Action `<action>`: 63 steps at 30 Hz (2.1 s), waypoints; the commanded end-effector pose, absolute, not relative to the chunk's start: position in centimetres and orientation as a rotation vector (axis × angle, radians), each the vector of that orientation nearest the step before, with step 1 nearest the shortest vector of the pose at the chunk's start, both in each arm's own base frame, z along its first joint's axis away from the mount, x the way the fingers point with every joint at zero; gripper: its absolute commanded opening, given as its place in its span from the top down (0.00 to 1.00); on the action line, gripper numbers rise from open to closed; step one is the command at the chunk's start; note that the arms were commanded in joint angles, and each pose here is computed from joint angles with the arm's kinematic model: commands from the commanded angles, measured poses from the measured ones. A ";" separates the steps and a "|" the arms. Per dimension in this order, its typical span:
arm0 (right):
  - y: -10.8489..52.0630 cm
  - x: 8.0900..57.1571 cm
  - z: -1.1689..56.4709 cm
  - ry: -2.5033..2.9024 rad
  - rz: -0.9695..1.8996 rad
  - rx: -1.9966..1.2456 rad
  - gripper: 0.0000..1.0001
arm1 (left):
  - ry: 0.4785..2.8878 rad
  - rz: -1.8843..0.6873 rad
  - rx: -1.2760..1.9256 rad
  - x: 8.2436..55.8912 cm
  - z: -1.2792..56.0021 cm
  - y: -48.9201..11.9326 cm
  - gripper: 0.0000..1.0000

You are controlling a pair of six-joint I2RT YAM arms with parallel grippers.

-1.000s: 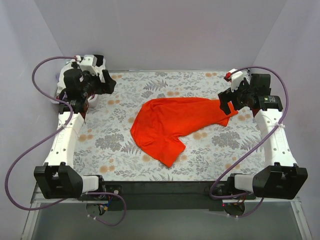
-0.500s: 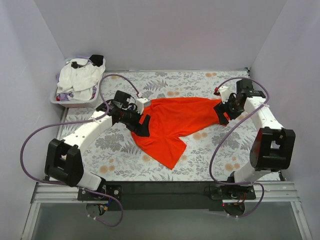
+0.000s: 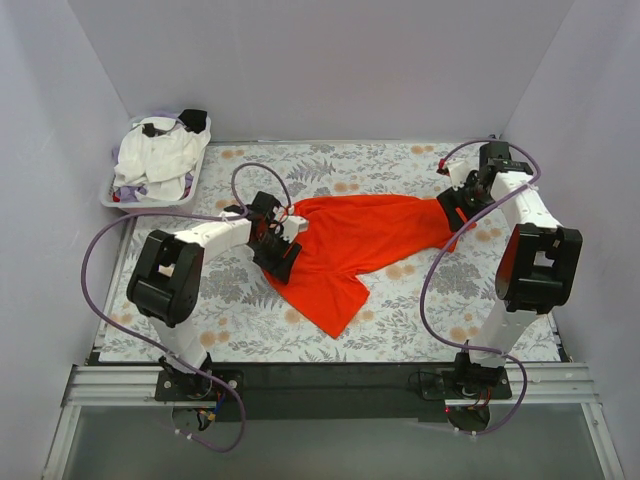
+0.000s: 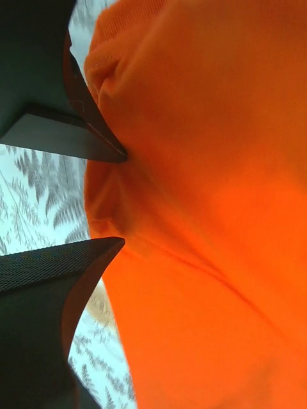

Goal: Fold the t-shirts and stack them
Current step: Flatten the tshirt out

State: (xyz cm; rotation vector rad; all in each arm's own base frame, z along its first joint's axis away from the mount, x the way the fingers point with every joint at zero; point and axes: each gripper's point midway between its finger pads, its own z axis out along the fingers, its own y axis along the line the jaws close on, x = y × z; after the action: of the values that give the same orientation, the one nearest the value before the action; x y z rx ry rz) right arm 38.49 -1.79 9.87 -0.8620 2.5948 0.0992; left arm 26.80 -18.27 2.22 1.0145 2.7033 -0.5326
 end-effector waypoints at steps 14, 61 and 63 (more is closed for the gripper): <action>-1.0 38.3 12.0 2.466 0.191 -1.112 0.36 | 2.599 -0.486 0.838 41.4 9.3 -10.1 0.27; 4.1 29.4 0.6 2.490 0.195 -1.612 0.92 | 2.719 -0.623 0.868 28.7 8.4 -10.3 0.26; 4.0 29.8 0.9 2.505 0.177 -1.585 0.99 | 2.730 -0.568 0.911 27.8 7.5 -9.8 0.27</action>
State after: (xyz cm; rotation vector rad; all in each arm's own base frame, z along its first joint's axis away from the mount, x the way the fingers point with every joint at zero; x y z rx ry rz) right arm 29.95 4.26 1.74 -1.5876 2.4632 0.1853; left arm 28.52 -10.32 6.59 0.7962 2.8010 -0.6739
